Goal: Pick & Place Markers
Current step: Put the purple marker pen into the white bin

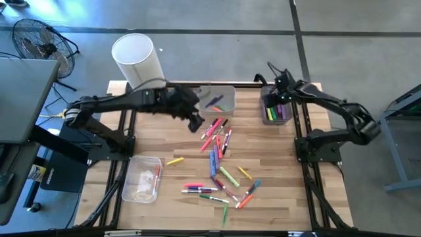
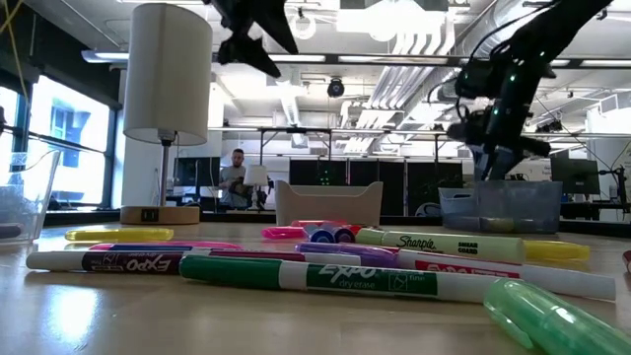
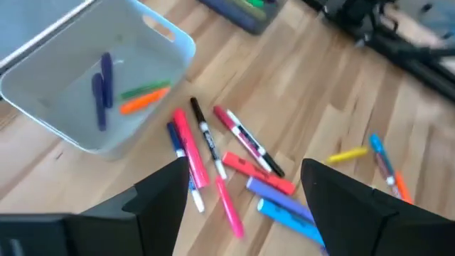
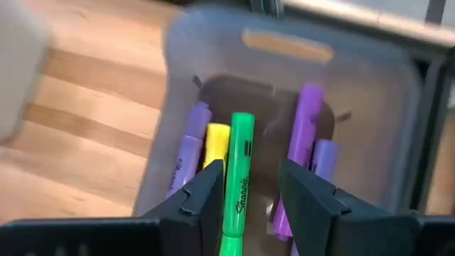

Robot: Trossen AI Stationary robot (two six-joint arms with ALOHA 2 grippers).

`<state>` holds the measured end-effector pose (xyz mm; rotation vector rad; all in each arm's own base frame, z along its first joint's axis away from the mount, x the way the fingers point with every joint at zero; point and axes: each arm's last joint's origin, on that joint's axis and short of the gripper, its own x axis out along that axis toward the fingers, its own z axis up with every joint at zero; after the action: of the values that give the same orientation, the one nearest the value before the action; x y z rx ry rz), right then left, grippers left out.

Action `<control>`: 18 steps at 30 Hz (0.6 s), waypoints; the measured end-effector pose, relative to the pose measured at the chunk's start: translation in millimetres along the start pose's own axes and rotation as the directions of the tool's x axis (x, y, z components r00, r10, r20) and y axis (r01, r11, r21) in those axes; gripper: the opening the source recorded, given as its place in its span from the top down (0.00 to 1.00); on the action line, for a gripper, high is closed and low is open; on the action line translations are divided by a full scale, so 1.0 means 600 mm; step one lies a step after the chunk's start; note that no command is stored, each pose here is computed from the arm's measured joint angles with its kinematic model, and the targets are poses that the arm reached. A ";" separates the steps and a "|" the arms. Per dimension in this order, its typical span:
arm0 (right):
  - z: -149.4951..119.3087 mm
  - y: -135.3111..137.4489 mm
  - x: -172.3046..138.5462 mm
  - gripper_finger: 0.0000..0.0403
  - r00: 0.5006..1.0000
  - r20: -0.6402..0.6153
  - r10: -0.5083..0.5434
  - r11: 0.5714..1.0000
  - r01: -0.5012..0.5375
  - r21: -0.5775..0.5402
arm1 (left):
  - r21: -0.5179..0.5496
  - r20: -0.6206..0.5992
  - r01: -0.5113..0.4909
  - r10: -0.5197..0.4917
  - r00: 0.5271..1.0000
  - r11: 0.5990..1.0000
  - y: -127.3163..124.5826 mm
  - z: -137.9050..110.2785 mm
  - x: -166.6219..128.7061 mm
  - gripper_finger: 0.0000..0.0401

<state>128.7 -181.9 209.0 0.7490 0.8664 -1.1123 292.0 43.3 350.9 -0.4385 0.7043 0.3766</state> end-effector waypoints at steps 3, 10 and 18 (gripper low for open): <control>-0.002 -0.003 -0.043 0.70 0.993 0.089 0.076 0.997 -0.074 -0.029 | 0.083 0.003 0.006 -0.006 1.000 0.997 -0.044 -0.022 -0.003 0.39; -0.036 -0.005 -0.165 0.75 0.852 0.271 0.449 0.894 -0.424 -0.147 | 0.276 -0.071 -0.008 0.029 0.997 0.961 -0.122 -0.082 0.033 0.44; -0.101 0.000 -0.257 0.89 0.643 0.324 0.694 0.720 -0.609 -0.333 | 0.357 -0.357 0.066 0.071 0.932 0.932 -0.192 -0.192 0.083 0.47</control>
<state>85.1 -62.8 315.4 0.5458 0.2552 -0.4777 319.8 -103.0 267.8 -0.1514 1.1157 0.1575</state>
